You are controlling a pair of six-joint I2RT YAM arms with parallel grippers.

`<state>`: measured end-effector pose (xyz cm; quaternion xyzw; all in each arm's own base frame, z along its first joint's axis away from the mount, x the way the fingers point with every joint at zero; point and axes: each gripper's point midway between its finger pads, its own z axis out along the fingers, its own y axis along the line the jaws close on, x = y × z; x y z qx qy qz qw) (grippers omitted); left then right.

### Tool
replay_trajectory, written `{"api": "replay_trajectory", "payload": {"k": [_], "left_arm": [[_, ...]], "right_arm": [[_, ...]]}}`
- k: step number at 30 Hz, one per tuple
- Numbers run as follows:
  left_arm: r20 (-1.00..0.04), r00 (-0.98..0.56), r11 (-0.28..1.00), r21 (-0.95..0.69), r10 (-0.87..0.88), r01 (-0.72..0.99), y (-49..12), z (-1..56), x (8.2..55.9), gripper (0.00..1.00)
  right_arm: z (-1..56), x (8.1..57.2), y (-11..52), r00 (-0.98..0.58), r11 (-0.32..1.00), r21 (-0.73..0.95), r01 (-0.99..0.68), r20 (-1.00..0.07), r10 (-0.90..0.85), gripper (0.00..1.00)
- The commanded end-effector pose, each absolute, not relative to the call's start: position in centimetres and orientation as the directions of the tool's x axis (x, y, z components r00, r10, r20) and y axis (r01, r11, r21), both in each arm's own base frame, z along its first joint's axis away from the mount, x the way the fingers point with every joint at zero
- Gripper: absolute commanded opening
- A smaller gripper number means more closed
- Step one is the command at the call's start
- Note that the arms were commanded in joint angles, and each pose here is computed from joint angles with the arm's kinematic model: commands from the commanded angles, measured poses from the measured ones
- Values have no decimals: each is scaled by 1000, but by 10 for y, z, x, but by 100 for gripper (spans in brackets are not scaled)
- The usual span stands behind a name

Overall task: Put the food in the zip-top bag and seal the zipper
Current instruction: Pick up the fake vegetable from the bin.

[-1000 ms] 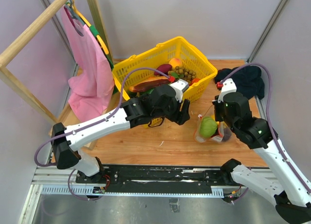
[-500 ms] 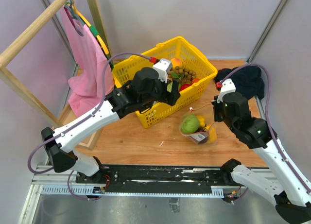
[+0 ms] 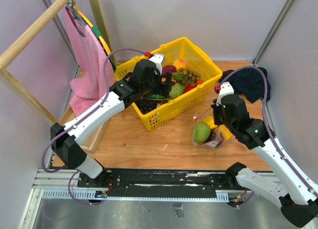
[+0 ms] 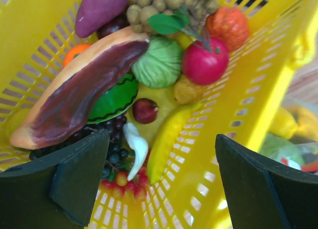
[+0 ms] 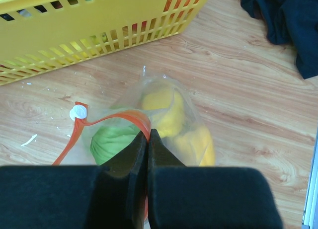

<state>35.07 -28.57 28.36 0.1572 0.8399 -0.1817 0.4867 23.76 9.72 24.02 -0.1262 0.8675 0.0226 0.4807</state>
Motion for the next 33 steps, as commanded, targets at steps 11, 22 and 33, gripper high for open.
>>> {"api": "replay_trajectory", "payload": {"k": [11, 22, 33], "left_arm": [[-658, -740, 919, -191, 141, 345, -276, 180, 379, 77], [-528, -833, 934, -189, 162, 302, -275, 101, 380, 64], [-468, -870, 945, -187, 154, 268, -269, 57, 383, 54]], "right_arm": [[245, 241, 96, -481, 975, -52, -215, -863, -152, 1], [246, 240, 94, -476, 976, -51, -214, -867, -150, 1], [244, 240, 95, -478, 975, -48, -217, -866, -149, 1]]}}
